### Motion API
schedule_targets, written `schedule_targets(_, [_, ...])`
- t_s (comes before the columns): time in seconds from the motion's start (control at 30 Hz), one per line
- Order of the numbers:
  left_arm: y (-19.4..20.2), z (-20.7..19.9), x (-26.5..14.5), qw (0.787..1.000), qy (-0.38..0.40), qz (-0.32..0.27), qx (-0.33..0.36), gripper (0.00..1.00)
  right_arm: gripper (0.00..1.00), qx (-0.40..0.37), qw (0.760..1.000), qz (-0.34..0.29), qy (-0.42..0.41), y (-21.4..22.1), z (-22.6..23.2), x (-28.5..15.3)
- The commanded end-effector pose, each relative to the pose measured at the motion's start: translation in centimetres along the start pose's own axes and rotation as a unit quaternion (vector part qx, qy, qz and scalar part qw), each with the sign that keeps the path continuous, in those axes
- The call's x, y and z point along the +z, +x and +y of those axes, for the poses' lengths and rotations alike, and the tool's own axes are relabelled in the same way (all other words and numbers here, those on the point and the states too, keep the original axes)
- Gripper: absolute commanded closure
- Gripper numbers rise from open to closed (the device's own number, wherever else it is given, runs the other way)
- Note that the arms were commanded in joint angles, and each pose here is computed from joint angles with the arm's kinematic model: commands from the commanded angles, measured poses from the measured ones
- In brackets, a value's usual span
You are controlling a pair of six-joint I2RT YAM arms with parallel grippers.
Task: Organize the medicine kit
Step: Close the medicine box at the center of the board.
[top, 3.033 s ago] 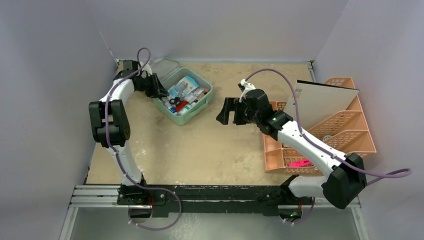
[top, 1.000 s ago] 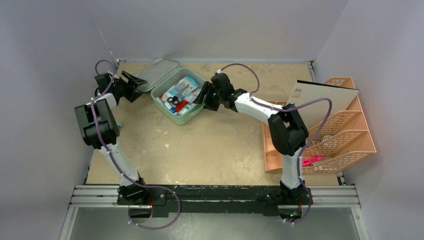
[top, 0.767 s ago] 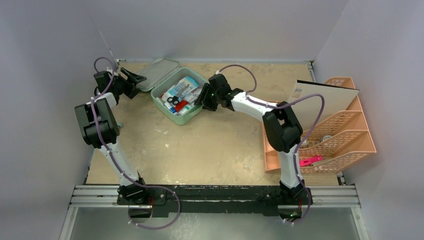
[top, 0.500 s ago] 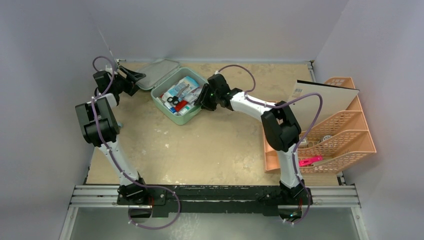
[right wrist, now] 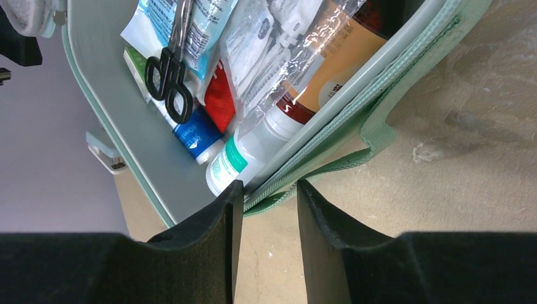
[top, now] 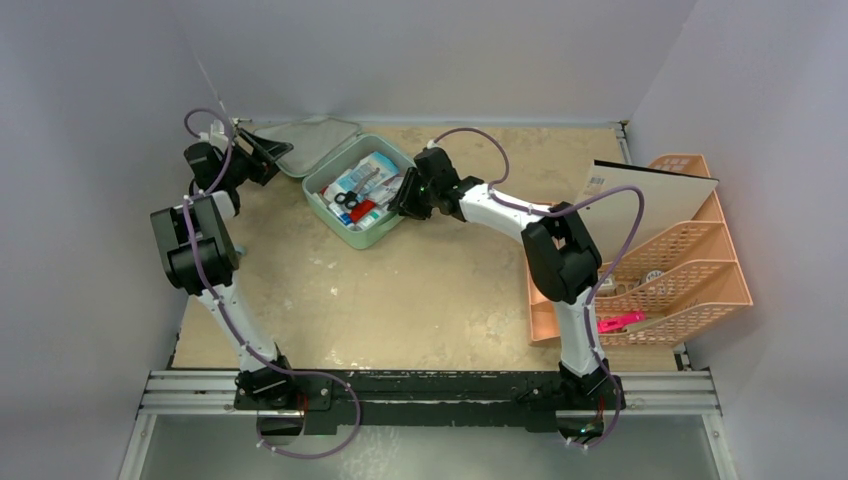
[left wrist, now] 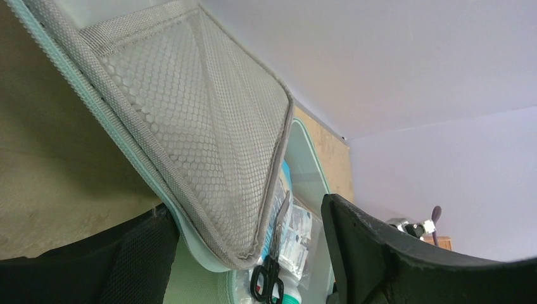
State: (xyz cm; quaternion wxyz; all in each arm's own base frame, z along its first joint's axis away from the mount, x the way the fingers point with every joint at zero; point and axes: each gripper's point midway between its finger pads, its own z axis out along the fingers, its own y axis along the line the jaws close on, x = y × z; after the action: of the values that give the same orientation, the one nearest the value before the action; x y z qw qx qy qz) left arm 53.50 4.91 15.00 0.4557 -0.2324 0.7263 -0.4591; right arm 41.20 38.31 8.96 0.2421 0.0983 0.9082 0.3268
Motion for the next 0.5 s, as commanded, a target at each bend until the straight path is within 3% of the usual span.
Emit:
schedule_targets(0.0, [-1.5, -7.4, -1.8, 0.989, 0.092, -0.017, 0.118, 0.23, 0.62, -0.020, 0.999, 0.012, 0.031, 0.9, -1.9, 1.0])
schedule_targets(0.47, [-1.6, -10.8, -3.0, 0.973, 0.121, -0.024, 0.196, 0.23, 0.63, -0.037, 0.999, 0.017, 0.025, 1.1, -1.9, 1.1])
